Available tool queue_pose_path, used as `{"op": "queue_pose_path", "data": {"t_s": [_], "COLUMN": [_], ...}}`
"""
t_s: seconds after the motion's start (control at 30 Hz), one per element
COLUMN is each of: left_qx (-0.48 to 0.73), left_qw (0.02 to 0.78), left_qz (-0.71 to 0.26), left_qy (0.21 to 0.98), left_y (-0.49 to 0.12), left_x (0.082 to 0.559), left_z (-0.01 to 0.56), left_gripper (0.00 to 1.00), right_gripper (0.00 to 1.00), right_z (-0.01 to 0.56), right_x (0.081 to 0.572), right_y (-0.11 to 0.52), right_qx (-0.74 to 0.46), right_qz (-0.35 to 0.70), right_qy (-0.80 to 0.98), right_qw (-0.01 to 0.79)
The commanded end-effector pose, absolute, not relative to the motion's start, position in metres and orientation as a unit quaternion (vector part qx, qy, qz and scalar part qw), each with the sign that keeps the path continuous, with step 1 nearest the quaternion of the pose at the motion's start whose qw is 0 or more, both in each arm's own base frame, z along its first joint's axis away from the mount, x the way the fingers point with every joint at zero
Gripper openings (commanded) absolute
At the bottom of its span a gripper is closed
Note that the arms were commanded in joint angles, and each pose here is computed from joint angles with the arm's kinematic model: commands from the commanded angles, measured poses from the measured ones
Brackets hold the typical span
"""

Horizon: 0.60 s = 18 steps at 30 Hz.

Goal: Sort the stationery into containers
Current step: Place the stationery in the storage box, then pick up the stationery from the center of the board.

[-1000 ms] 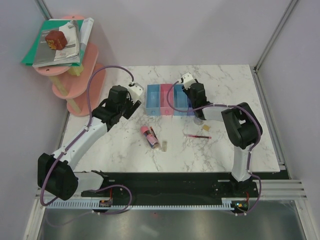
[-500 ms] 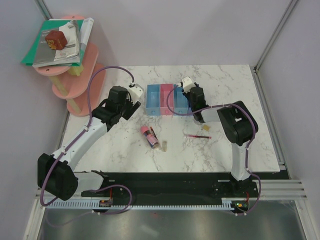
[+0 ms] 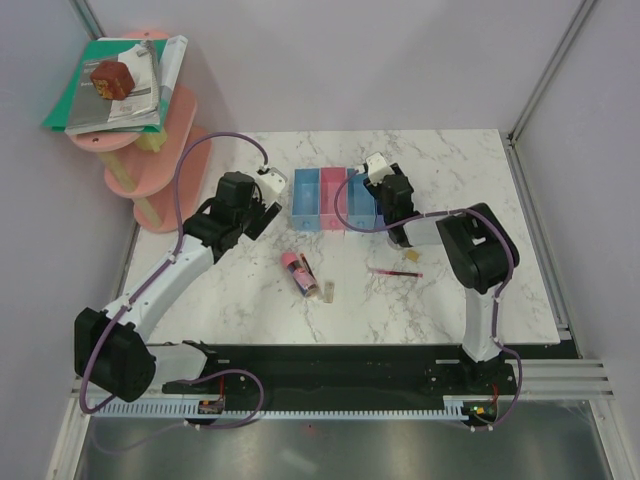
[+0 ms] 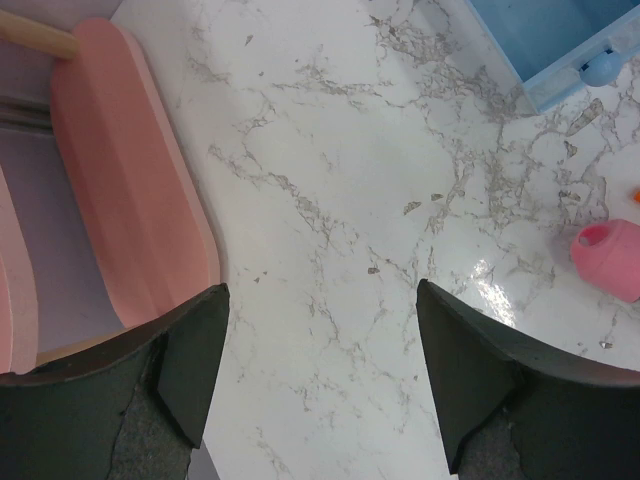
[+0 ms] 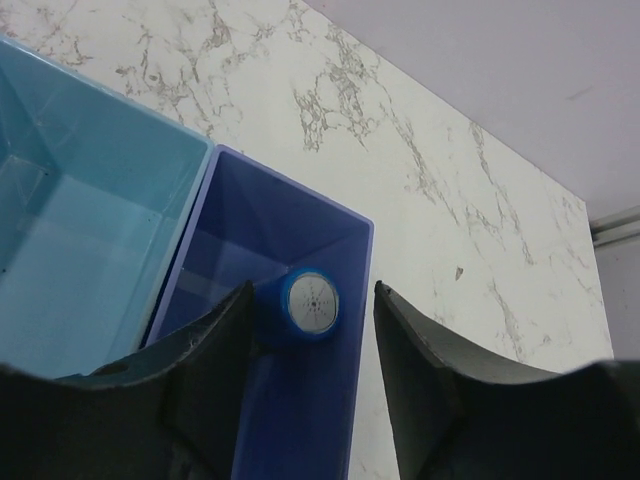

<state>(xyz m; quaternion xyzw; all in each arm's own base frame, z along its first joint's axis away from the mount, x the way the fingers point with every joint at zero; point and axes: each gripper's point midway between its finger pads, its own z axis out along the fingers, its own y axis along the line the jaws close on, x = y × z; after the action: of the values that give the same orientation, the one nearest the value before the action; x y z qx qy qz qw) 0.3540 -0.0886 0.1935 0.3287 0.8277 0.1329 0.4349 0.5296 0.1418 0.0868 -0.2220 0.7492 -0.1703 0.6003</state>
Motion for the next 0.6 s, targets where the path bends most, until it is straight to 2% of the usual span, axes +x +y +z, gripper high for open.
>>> {"op": "queue_pose_path", "data": {"t_s": [0.0,0.23,0.3,0.33,0.4,0.43,0.57], "left_qx": [0.336,0.336,0.337,0.337,0.341,0.341,0.356], "left_qw": [0.454,0.467,0.471,0.474,0.476,0.478,0.475], "left_qz": [0.132,0.135,0.136,0.136,0.137,0.137,0.131], "left_qy": [0.814,0.807,0.804,0.802,0.799,0.798,0.794], "left_y": [-0.090,-0.090,-0.090,-0.090,-0.090,-0.090,-0.091], "left_x": [0.352,0.354,0.353,0.353,0.352,0.352,0.347], "left_z": [0.210,0.226,0.231,0.235,0.240,0.242,0.246], "left_gripper": [0.83,0.83,0.83,0.83,0.84,0.84,0.84], "right_gripper": [0.61,0.65,0.65,0.65,0.65,0.65,0.66], "right_z": [0.126,0.160,0.189,0.181,0.206,0.193,0.186], "right_x": [0.525,0.513,0.513,0.506,0.507,0.495,0.466], "right_y": [0.138,0.128,0.122,0.117,0.116,0.114,0.108], "right_qx": [-0.201,-0.201,-0.196,-0.211,-0.215,-0.236,-0.298], "right_qz": [-0.169,-0.169,-0.155,-0.150,-0.113,-0.102,-0.081], "right_qy": [0.736,0.747,0.745,0.767,0.773,0.798,0.821], "right_qw": [0.624,0.611,0.619,0.587,0.586,0.545,0.480]}}
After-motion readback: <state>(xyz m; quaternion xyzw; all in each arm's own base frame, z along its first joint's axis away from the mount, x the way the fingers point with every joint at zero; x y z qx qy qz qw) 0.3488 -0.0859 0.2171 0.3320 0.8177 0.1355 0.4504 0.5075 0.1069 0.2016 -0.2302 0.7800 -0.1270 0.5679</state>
